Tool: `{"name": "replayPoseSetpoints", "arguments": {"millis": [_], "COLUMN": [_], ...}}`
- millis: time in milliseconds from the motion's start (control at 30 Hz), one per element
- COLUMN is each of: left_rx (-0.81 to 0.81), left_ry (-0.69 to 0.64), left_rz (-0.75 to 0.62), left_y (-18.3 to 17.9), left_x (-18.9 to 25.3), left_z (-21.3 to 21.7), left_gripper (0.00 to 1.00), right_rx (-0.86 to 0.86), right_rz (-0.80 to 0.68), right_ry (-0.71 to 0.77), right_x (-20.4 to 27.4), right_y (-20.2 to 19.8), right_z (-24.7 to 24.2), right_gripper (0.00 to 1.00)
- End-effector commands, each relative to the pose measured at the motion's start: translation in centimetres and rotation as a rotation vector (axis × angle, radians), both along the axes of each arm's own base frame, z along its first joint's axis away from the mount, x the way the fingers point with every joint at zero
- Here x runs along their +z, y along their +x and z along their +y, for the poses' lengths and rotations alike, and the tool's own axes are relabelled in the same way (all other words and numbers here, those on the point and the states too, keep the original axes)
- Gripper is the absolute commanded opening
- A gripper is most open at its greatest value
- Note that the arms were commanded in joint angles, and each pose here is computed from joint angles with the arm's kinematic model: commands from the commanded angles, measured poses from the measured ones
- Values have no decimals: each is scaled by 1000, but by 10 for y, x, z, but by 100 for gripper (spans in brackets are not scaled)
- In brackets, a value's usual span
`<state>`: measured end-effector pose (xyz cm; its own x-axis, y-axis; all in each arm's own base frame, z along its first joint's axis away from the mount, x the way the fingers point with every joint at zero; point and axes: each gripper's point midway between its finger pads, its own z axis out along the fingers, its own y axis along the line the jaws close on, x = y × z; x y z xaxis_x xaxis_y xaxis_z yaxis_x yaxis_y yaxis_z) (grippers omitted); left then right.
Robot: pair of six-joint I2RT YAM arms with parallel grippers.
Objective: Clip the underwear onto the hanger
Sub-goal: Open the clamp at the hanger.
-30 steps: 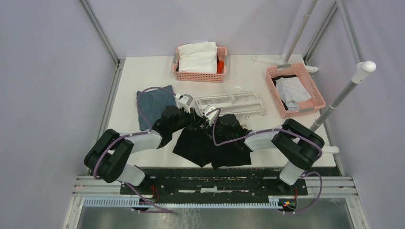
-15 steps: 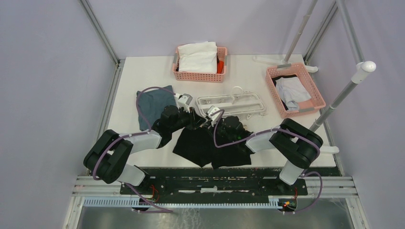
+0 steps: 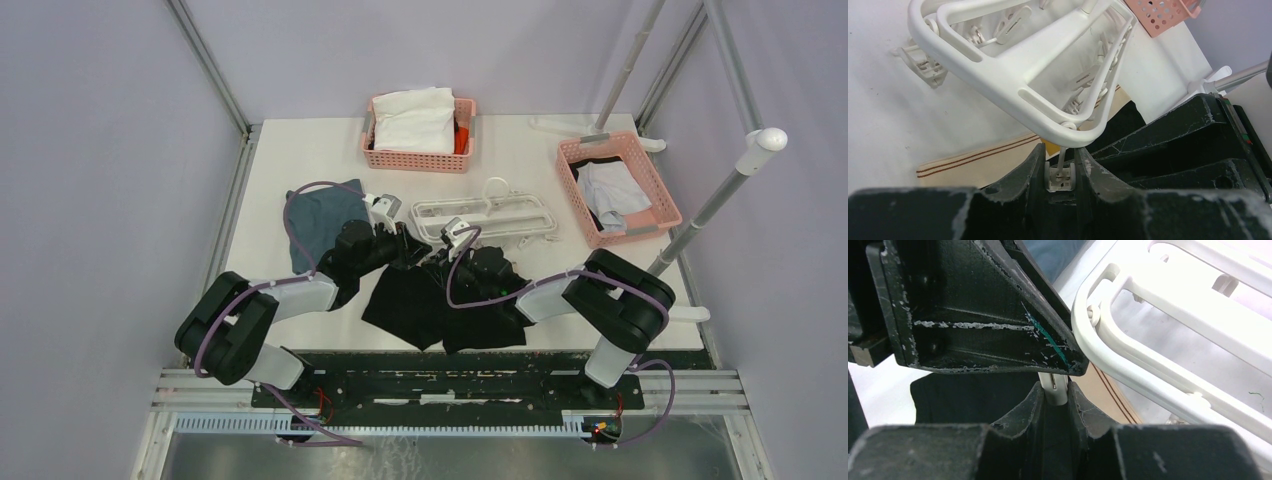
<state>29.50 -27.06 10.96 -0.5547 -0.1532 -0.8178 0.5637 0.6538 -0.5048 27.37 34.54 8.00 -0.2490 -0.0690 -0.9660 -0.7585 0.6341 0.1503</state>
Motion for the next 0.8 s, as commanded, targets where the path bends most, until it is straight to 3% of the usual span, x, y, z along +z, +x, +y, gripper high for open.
{"name": "replayPoseSetpoints", "arguments": {"millis": [0, 433, 533, 633, 767], "left_rx": [-19, -21, -19, -22, -25], "left_ry": [-85, -94, -92, -91, -89], "left_rz": [-67, -71, -70, -70, -69], "left_y": [6, 6, 6, 6, 6], "left_x": [32, 33, 33, 33, 32], "left_z": [-10, -9, -9, -9, -8], "left_gripper": [18, 43, 45, 41, 12], "right_rx": [27, 40, 46, 42, 26], "right_rz": [-45, 2, 3, 2, -28], "right_ry": [175, 211, 212, 202, 157], "right_x": [51, 61, 63, 60, 56], "right_y": [-3, -16, -17, -17, -15], "right_z": [24, 39, 42, 41, 34], "right_gripper": [0, 0, 0, 0, 1]}}
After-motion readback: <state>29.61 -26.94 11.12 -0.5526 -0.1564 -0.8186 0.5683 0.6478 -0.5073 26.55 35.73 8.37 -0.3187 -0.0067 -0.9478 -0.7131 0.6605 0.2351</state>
